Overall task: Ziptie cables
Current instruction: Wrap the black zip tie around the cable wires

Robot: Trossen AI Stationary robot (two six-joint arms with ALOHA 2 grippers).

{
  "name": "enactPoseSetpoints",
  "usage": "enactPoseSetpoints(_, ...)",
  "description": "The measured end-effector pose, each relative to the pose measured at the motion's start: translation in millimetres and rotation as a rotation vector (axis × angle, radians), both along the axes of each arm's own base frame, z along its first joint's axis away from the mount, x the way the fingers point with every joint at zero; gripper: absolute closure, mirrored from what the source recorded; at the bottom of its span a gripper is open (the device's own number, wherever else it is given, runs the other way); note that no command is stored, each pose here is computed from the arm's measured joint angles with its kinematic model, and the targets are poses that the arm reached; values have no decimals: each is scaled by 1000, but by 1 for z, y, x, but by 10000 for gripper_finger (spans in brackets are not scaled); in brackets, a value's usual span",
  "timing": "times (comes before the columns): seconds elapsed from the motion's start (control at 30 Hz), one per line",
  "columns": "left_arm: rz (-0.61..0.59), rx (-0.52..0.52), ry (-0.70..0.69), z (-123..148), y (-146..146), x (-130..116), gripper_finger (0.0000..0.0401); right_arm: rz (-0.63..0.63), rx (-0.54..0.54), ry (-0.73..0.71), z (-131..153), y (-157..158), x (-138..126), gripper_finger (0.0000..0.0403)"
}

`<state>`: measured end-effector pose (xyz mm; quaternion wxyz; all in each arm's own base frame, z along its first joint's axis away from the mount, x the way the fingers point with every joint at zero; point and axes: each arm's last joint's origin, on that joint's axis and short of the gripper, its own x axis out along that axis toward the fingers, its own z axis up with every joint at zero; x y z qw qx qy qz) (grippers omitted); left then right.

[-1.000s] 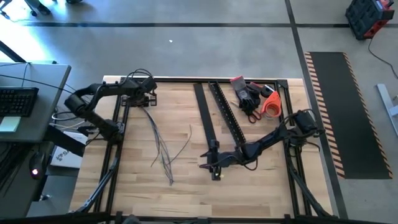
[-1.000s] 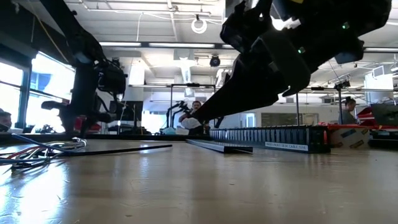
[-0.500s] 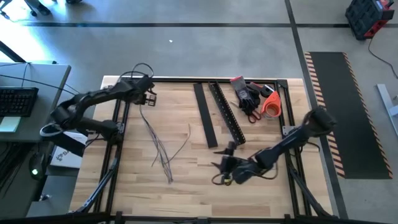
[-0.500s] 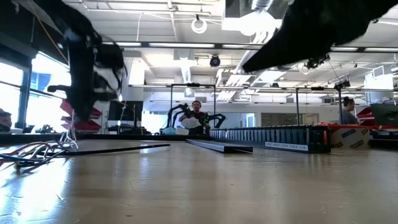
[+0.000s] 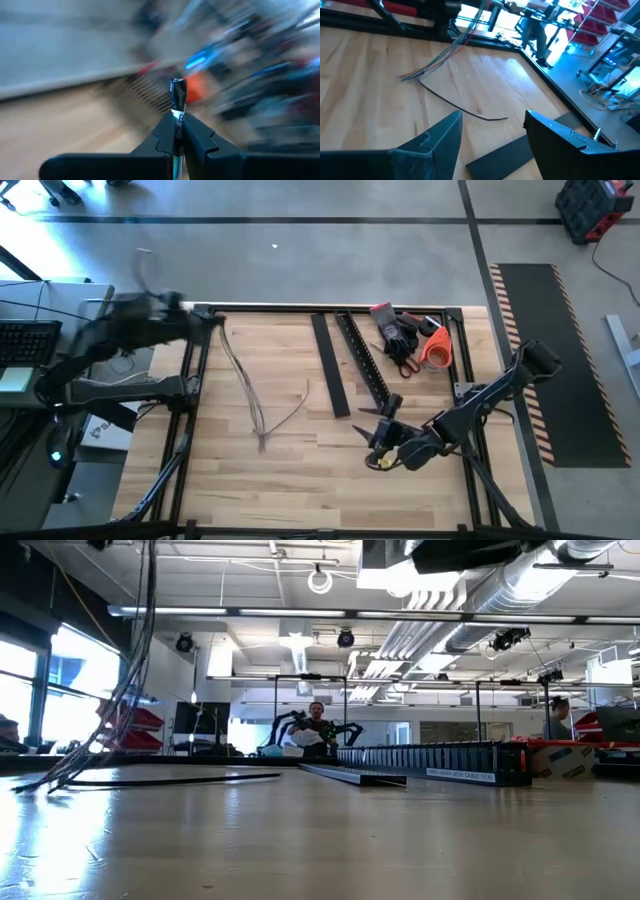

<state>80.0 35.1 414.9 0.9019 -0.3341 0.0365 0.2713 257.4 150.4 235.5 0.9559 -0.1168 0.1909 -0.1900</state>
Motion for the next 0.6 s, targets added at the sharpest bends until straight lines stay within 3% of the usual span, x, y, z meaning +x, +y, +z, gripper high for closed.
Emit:
enactPoseSetpoints(0.13, -154, 162, -379, 51, -14, -14, 401, -22, 1, 4, 0, -7, 4, 199)
enactPoseSetpoints(0.23, -181, 291, -483, 72, -16, -16, 401, -39, 5, 6, -1, -12, 6, 199)
enactPoseSetpoints(0.33, -46, 398, -334, 75, -11, -14, 401, -54, 5, 9, -1, -16, 8, 199)
enactPoseSetpoints(0.47, 117, 504, 21, 61, -2, -2, 401, -58, 9, 30, -3, -18, 8, 199)
enactPoseSetpoints(0.6, 85, 496, 301, 34, 5, 20, 401, -65, 33, 34, -5, -17, 6, 199)
